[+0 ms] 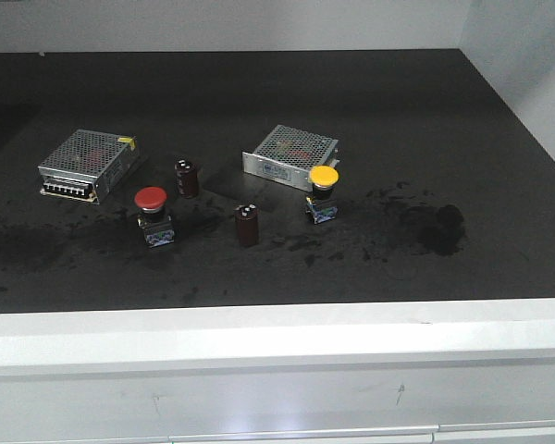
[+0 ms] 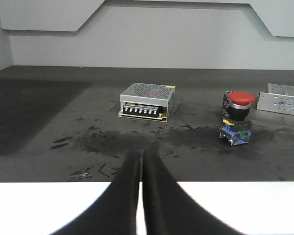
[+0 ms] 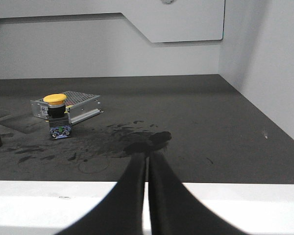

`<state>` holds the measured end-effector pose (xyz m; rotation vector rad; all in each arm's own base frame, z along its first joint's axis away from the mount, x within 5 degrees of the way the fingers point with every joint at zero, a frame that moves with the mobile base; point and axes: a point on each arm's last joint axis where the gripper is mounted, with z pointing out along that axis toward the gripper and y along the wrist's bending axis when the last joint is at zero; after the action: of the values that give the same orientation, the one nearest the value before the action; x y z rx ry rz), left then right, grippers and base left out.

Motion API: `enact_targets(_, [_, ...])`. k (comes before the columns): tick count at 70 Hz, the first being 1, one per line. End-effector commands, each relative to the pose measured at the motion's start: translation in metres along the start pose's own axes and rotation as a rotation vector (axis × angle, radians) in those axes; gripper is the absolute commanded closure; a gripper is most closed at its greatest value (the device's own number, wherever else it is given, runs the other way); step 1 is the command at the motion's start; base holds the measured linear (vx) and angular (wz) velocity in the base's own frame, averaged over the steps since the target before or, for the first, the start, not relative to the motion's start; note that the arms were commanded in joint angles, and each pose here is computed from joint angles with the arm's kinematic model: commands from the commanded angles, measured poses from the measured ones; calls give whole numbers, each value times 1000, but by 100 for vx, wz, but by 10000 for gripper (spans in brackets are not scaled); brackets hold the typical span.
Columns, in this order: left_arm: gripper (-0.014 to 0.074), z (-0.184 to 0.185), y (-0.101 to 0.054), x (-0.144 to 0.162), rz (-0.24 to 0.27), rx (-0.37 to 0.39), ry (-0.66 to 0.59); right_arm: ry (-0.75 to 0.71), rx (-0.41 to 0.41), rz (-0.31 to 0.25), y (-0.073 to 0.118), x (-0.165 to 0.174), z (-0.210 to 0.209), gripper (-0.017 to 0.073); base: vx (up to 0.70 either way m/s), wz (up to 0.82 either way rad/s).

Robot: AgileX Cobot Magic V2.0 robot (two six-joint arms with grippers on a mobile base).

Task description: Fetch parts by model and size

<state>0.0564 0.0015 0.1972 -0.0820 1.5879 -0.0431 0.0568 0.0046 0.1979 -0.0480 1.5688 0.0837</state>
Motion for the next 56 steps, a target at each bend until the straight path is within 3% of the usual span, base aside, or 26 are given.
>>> enact_targets(1, [599, -2, -2, -15, -2, 16, -136, -79, -5, -10, 0, -5, -1, 569, 0, 0])
enact_targets(10, [599, -5, -3, -29, -35, 28, -223, -173, -12, -9, 1, -16, -2, 569, 0, 0])
enact_targets(20, [599, -11, -5, -59, -18, 33, -285, -259, -15, -11, 2, -46, -7, 569, 0, 0])
enact_targets(27, [599, -9, -8, -88, -16, 30, -283, -242, -12, -15, 2, -72, -4, 569, 0, 0])
enact_targets(44, [599, 20, -12, -143, -17, 12, -106, -114, -4, -20, 3, -130, 34, 569, 0, 0])
enact_targets(56, [599, 45, -15, -155, -22, 25, -11, 48, 3, -22, 3, -139, 74, 569, 0, 0])
